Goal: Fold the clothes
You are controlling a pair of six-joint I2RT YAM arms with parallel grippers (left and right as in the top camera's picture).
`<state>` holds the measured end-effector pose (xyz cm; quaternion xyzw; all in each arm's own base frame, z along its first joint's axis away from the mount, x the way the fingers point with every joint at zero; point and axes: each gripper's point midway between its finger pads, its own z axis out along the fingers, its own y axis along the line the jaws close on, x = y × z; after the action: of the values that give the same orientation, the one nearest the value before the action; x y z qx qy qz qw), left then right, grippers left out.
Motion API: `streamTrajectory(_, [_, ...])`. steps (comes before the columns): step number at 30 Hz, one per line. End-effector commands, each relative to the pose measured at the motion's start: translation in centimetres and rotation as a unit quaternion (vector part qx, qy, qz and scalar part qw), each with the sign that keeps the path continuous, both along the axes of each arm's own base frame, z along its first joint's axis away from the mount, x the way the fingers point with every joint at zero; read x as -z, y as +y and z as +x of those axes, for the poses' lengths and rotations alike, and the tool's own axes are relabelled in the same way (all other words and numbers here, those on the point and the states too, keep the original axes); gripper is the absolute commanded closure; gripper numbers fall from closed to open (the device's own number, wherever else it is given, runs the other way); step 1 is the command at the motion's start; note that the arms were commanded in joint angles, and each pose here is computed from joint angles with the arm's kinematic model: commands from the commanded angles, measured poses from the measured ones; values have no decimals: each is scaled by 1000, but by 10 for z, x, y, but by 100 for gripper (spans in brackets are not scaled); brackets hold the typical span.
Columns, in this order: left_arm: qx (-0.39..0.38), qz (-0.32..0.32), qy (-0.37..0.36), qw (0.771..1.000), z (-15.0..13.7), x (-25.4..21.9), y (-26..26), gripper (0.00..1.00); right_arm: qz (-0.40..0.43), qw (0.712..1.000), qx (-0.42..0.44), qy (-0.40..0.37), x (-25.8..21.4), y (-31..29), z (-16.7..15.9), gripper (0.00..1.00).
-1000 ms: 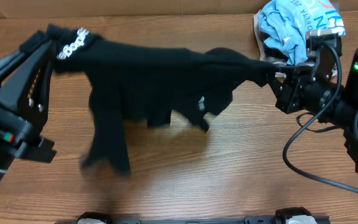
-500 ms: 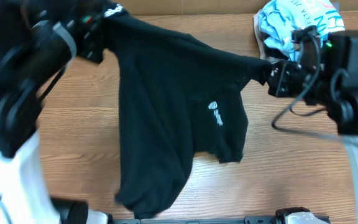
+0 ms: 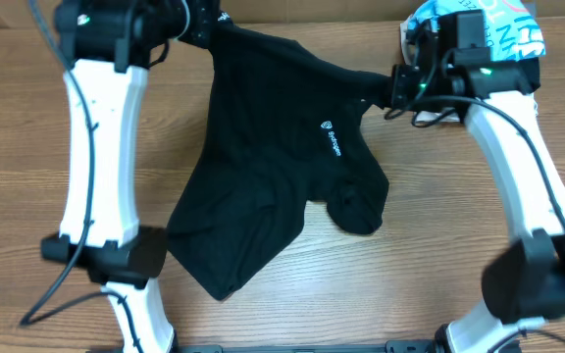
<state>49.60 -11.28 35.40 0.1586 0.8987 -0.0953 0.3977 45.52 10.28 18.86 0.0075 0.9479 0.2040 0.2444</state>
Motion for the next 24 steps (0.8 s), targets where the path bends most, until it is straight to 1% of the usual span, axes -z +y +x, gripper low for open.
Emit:
streamTrajectory(1, [-12, 21, 5, 1000, 24, 24, 8, 96, -12, 1000, 2, -5, 21, -6, 18, 62])
streamTrajectory(3, [-12, 22, 8, 1000, 37, 37, 6, 96, 4, 1000, -6, -24, 14, 0, 25, 43])
streamTrajectory(7, [-14, 19, -2, 1000, 46, 38, 5, 96, 42, 998, -33, -33, -18, 16, 16, 33])
streamTrajectory(9, [-15, 17, -11, 1000, 48, 35, 5, 96, 54, 997, -53, -30, -31, 28, 4, 30])
streamTrajectory(11, [-20, 11, -16, 1000, 51, 32, 5, 96, 56, 995, -78, -22, -33, 42, -8, 29])
streamTrajectory(12, [-21, 10, -17, 1000, 51, 32, 5, 96, 54, 995, -87, -10, -30, 49, -15, 29])
streamTrajectory(13, [-21, 10, -17, 1000, 52, 32, 5, 96, 49, 992, -110, 22, -20, 65, -34, 30])
streamTrajectory(18, [-22, 10, -18, 1000, 52, 32, 6, 96, 34, 980, -183, 74, 4, 117, -81, 30])
streamTrajectory(21, [-22, 9, -19, 1000, 52, 31, 6, 96, -13, 972, -218, 89, 29, 144, -107, 29])
streamTrajectory(24, [-22, 9, -19, 1000, 52, 31, 6, 96, -74, 967, -219, 106, 62, 155, -126, 28])
